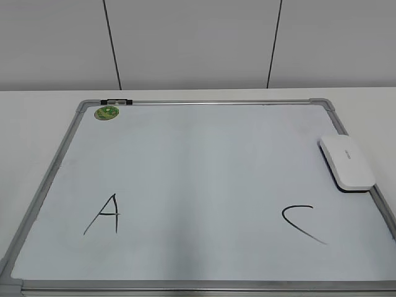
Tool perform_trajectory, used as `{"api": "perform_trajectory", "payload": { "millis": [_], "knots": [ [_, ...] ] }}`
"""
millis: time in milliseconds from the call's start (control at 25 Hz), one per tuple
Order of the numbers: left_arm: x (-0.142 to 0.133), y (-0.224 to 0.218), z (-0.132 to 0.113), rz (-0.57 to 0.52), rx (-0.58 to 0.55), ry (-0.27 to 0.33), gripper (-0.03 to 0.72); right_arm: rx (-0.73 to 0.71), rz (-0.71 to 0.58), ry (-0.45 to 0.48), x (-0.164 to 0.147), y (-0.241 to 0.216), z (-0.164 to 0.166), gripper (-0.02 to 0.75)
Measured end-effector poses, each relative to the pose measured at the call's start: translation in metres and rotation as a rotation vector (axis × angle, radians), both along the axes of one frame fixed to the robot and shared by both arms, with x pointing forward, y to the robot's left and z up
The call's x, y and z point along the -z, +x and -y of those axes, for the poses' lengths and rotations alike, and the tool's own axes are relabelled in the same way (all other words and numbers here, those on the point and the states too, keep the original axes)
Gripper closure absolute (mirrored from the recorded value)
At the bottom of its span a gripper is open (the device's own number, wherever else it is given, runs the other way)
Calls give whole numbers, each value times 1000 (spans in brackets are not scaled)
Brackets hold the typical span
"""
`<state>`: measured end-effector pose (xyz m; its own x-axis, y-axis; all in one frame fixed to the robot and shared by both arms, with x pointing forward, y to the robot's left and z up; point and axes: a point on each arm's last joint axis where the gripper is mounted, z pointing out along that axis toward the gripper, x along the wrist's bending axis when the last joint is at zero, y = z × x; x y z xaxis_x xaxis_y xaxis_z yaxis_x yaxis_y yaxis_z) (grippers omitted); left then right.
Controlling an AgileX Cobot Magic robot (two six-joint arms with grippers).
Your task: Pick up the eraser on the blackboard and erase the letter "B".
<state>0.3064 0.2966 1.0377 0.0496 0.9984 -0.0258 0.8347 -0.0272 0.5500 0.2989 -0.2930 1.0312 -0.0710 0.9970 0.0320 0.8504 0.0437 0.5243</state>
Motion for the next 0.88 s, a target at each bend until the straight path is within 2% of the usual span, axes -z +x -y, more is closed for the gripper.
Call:
{"api": "perform_trajectory", "payload": {
  "millis": [160,480,720,880],
  "knots": [
    [-6,-15,0,103,0,0,189,0,101,-2,-5,-14,0,150],
    [-15,-57,-1,379,0,-5,193,0,347,-8,-12,-49,-1,150],
    [-15,-73,-2,475,0,-7,194,-1,473,-10,-12,-69,-2,150],
    [-15,-74,-2,481,0,-7,194,-1,477,-11,-12,-69,-2,151]
  ]
}}
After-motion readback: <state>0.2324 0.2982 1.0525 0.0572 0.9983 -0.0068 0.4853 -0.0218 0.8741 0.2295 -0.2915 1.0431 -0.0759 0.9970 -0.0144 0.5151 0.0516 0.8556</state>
